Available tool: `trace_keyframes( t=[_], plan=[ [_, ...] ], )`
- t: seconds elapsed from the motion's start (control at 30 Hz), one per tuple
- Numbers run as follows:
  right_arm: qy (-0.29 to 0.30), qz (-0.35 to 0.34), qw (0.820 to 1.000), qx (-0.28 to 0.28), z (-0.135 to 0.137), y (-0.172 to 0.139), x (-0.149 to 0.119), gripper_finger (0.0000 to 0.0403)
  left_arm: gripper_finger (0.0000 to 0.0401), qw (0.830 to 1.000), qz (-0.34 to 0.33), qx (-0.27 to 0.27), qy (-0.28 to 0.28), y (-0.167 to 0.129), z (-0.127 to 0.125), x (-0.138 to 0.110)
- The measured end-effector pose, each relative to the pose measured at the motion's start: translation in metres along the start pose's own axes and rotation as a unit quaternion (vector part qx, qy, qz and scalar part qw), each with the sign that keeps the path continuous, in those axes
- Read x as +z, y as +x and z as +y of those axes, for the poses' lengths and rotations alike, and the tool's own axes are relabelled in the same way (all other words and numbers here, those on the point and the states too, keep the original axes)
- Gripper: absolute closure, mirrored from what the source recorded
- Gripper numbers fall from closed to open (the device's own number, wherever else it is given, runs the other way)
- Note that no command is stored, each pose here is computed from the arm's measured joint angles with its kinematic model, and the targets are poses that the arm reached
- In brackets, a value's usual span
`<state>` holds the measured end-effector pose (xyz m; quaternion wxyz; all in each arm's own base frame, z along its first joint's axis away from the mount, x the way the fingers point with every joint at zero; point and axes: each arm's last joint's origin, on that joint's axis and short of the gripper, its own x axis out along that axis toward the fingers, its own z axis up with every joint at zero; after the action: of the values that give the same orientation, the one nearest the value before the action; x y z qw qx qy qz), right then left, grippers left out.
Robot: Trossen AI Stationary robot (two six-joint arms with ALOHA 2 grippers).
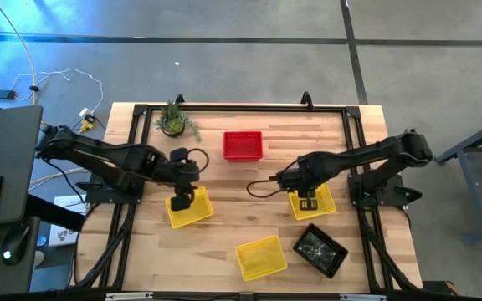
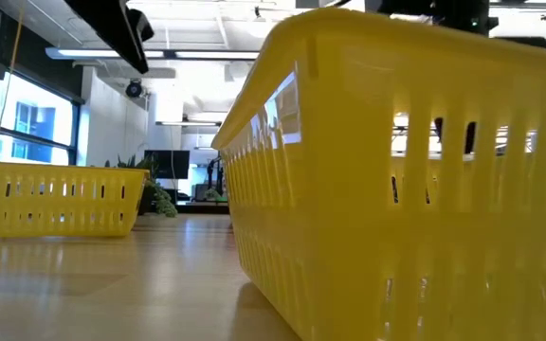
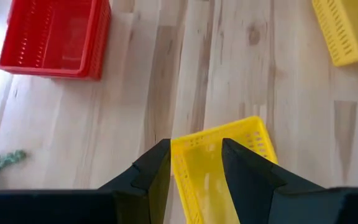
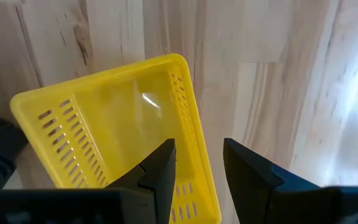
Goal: Stack baskets by color
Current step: Stack the top right yellow basket on top of the bottom yellow basket
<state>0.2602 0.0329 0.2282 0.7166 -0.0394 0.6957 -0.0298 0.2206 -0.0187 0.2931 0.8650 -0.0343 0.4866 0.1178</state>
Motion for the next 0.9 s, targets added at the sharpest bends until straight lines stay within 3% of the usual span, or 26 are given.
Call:
trace_keyframes(
  t=[0.53,0.67,0.83,0.9],
  plan=[
    [-0.010,0.113,0.993,-0.025,0.003,0.054,0.018,0.0289,0.0272,1.000,-0.011,-0.003,0.007,-0.007,0.004,-0.008],
    [-0.003,0.142,0.989,-0.029,-0.003,0.063,0.018,0.0319,0.0272,1.000,-0.011,-0.003,0.007,-0.007,0.004,-0.008],
    [0.012,0.152,0.988,-0.027,-0.011,0.063,0.017,0.0388,0.0272,1.000,-0.010,-0.007,0.007,-0.007,0.004,-0.008],
    [0.017,0.156,0.987,-0.026,-0.014,0.062,0.016,0.0395,0.0272,1.000,-0.010,-0.007,0.007,-0.007,0.004,-0.008]
  ],
)
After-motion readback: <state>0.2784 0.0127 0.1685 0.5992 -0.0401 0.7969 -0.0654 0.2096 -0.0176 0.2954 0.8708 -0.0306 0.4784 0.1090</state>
